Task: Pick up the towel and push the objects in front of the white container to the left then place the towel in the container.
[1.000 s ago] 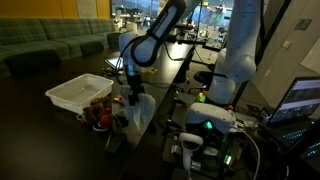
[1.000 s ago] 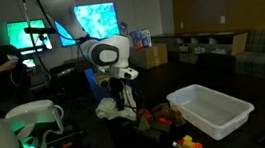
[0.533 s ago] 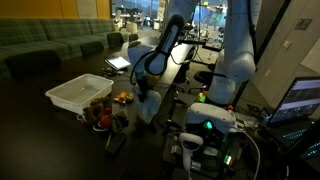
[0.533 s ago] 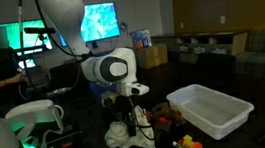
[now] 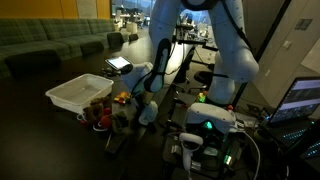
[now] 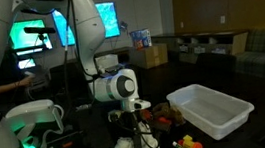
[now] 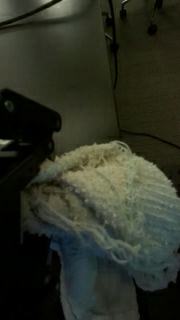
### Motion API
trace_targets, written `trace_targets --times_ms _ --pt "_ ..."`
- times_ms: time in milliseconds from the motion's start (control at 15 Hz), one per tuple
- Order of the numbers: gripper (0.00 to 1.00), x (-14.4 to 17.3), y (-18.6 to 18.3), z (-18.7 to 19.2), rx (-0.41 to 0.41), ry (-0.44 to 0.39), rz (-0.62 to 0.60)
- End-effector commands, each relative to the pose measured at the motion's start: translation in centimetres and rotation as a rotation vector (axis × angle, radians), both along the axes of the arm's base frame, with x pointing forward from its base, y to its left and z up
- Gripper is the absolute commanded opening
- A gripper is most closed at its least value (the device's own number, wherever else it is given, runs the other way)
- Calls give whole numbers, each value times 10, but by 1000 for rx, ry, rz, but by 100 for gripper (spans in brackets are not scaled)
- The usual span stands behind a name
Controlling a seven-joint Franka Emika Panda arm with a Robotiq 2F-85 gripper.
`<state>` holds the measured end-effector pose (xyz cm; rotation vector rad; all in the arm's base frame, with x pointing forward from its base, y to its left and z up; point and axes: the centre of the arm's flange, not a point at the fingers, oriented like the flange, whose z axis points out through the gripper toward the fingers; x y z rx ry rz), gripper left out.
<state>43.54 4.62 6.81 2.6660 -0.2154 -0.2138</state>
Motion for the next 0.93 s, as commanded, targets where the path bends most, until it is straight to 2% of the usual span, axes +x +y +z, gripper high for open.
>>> trace_targets --times_ms 0,333,867 --pt "1 18 38 -35 -27 -15 31" --pt "1 21 97 -50 11 -18 109" --pt "1 15 203 -27 170 -23 185"
